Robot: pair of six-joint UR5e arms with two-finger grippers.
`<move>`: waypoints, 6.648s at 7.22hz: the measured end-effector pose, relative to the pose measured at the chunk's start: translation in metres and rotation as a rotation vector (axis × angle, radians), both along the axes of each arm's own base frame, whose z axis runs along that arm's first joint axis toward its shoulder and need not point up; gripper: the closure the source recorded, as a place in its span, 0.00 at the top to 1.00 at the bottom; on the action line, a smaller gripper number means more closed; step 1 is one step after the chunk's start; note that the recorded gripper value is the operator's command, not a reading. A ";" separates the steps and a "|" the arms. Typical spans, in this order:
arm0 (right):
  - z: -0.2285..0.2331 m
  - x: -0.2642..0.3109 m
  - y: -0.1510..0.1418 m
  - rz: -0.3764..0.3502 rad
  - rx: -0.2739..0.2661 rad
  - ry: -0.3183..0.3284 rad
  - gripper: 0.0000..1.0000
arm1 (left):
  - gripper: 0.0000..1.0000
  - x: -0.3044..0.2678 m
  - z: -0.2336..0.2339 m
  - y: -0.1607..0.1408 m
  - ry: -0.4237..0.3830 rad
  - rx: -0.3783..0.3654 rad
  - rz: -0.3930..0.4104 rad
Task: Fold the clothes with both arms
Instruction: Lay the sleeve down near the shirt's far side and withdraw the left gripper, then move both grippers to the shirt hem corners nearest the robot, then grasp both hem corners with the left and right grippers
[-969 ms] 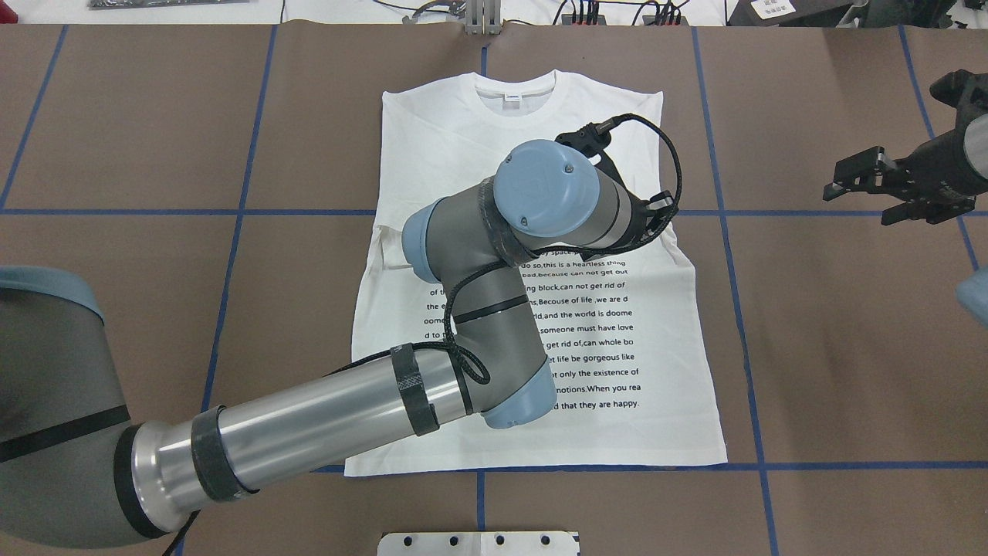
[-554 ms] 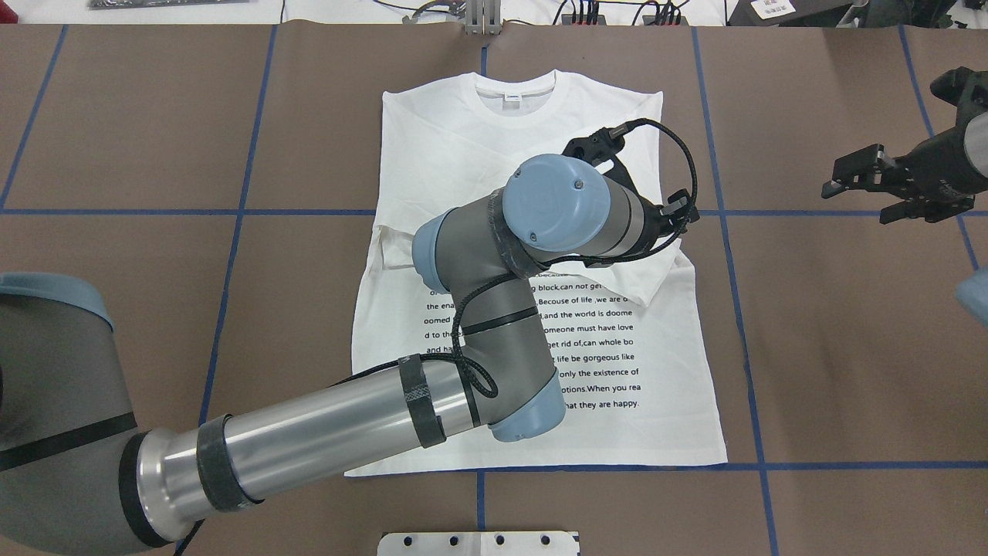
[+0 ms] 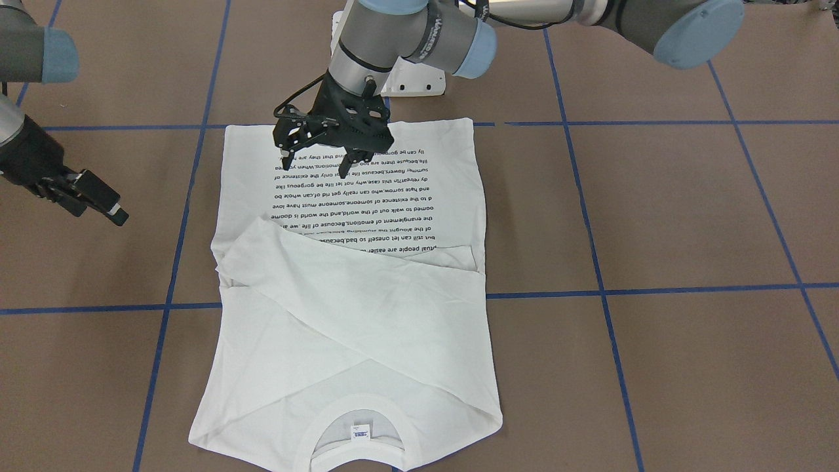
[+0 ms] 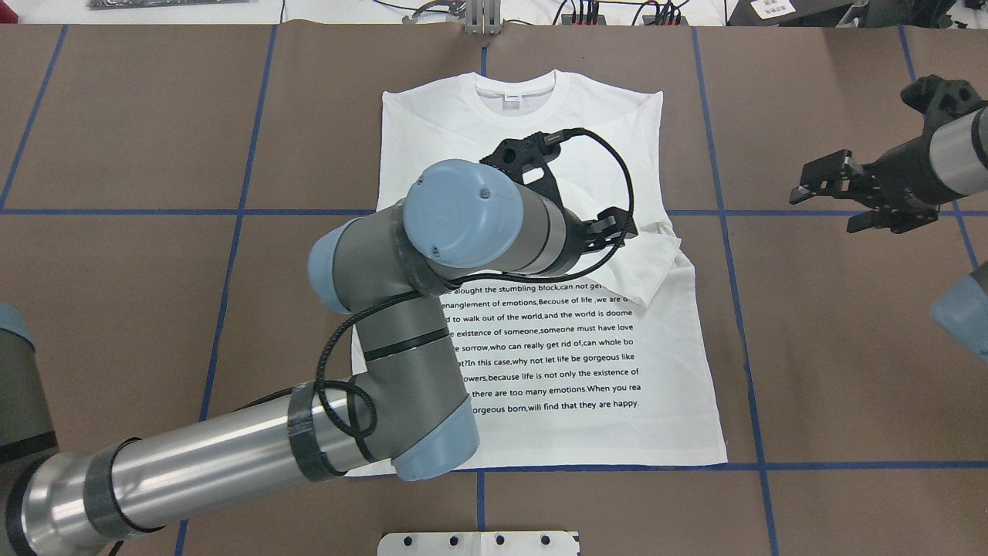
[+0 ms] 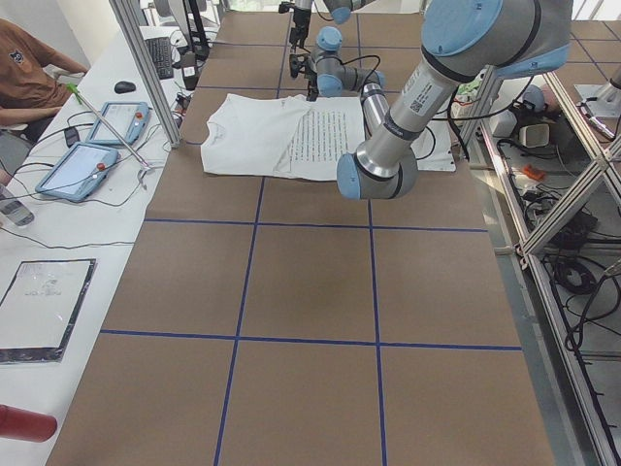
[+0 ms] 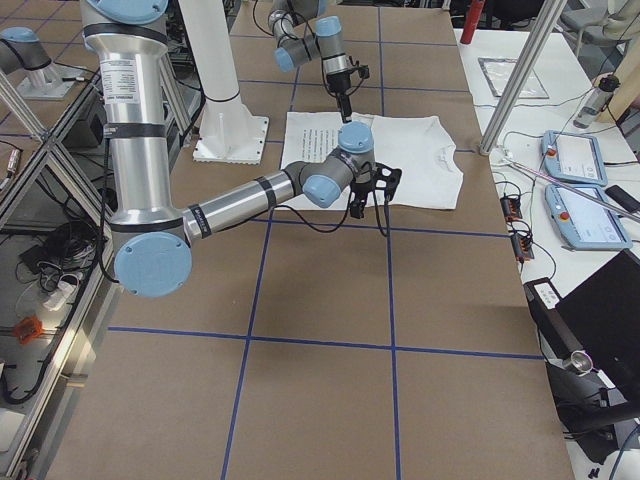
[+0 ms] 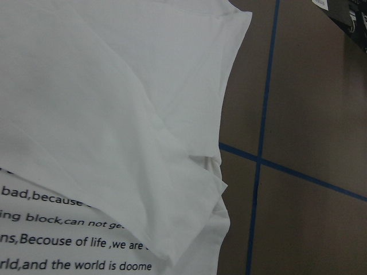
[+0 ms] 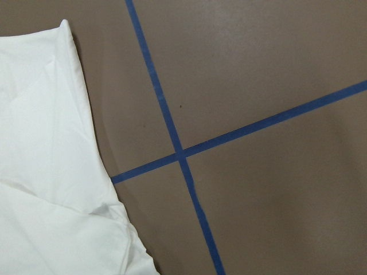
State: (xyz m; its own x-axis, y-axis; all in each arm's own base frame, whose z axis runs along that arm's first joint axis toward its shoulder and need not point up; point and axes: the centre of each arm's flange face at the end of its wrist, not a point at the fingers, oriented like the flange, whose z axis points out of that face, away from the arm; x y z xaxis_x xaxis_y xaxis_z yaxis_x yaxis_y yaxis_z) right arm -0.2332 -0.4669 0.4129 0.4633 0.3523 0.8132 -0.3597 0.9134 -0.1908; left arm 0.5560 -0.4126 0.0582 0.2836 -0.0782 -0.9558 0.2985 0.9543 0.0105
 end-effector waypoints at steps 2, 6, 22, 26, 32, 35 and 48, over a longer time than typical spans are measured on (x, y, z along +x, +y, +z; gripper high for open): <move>-0.035 -0.068 0.045 0.060 -0.036 -0.019 0.96 | 0.99 -0.063 0.052 0.001 -0.097 0.116 0.010; -0.057 -0.154 0.144 0.129 -0.180 -0.055 0.92 | 0.99 -0.133 0.110 -0.004 -0.188 0.221 -0.001; 0.026 -0.182 0.265 0.121 -0.309 0.127 0.00 | 0.99 -0.151 0.113 0.007 -0.166 0.201 -0.026; 0.020 -0.180 0.264 0.117 -0.312 0.115 0.00 | 0.99 -0.151 0.116 0.008 -0.169 0.190 -0.026; 0.000 -0.162 0.268 0.097 -0.322 0.080 0.00 | 0.93 -0.059 0.194 0.148 -0.226 -0.289 0.070; -0.001 -0.158 0.268 0.096 -0.323 0.079 0.00 | 0.83 -0.038 0.217 0.182 -0.321 -0.380 0.089; 0.001 -0.155 0.271 0.090 -0.326 0.087 0.00 | 0.00 -0.013 0.249 0.196 -0.398 -0.480 0.100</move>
